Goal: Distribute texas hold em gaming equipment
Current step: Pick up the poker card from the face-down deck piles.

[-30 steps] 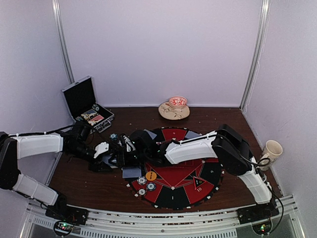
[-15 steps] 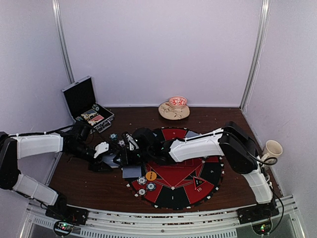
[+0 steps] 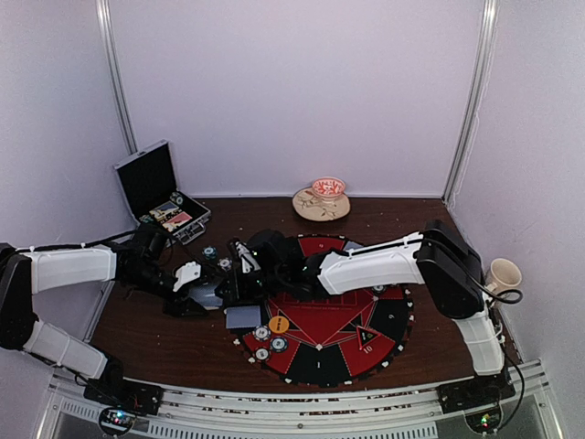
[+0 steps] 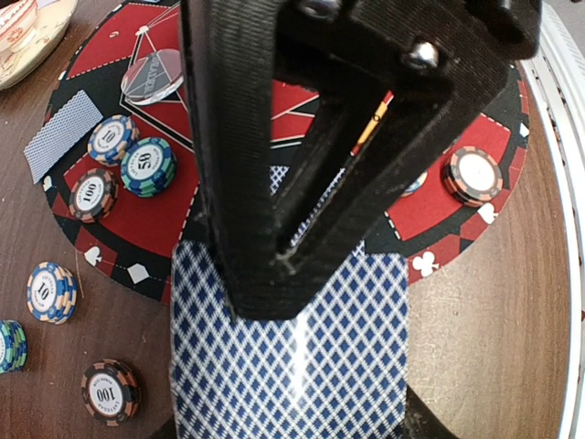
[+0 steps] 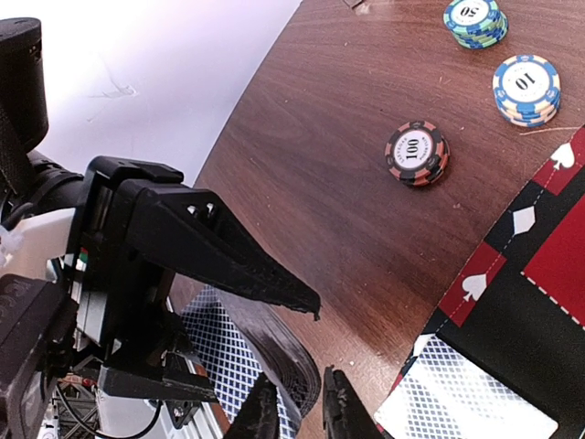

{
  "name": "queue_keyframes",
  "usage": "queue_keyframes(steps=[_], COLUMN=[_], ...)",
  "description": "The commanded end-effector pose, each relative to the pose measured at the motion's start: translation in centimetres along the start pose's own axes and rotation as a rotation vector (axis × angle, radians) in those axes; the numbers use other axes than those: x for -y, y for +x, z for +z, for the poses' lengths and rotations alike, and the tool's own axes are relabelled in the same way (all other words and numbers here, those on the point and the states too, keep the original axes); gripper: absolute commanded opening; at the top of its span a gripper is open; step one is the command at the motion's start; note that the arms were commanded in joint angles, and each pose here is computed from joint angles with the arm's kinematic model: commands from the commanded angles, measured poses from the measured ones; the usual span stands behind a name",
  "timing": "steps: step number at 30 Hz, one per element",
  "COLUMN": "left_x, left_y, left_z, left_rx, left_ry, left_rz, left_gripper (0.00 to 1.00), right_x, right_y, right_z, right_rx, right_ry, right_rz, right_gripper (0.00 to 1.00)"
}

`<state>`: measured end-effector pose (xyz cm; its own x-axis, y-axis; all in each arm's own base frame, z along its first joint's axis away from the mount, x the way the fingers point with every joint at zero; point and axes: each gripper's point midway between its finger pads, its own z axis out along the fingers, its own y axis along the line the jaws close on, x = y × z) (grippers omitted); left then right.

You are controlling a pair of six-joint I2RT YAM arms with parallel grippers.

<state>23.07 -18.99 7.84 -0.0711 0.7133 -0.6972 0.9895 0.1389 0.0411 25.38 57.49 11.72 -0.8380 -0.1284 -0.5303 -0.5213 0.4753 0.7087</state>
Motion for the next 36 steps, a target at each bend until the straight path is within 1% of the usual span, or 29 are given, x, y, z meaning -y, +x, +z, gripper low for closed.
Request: queue_keyframes(steps=[1, 5, 9, 10, 11, 18, 29, 32, 36], left_x=[-0.2, -0.3, -0.2, -0.2, -0.2, -0.2, -0.2, -0.3, -0.3], left_y=[-0.7, -0.7, -0.7, -0.7, -0.7, -0.7, -0.7, -0.7, -0.7], left_z=[-0.2, -0.2, -0.2, -0.2, -0.2, -0.2, -0.2, -0.2, -0.2], left_rx=[0.035, 0.034, 0.035, 0.035, 0.036, 0.034, 0.035, 0.034, 0.033], left_ry=[-0.004, -0.005, -0.005, -0.006, -0.005, -0.006, -0.007, -0.007, -0.005], left_rz=[0.025, 0.024, 0.025, 0.025, 0.025, 0.023, 0.026, 0.024, 0.023], left_gripper=[0.52, 0.52, 0.52, 0.52, 0.52, 0.52, 0.52, 0.52, 0.52], right_x=[-2.4, -2.8, -3.1, -3.1, -3.2, -3.1, -2.1, -0.9, 1.5], right_y=[-0.8, -0.6, -0.5, -0.5, -0.5, -1.2, -2.5, -2.3, -1.6], right_z=[-1.2, -1.1, -1.0, -1.0, -1.1, -2.5, -8.5, -10.0, -10.9], right_rx=[0.016, 0.01, 0.004, 0.002, 0.003, 0.028, 0.12, 0.137, 0.137], right_ry=[-0.05, -0.071, -0.094, -0.099, -0.104, -0.115, -0.125, -0.098, -0.054], right_rz=[-0.023, -0.019, -0.013, -0.012, -0.012, -0.005, 0.002, 0.008, 0.029], right_gripper=[0.18, 0.13, 0.04, 0.01, 0.0, 0.0, 0.0, 0.0, 0.0])
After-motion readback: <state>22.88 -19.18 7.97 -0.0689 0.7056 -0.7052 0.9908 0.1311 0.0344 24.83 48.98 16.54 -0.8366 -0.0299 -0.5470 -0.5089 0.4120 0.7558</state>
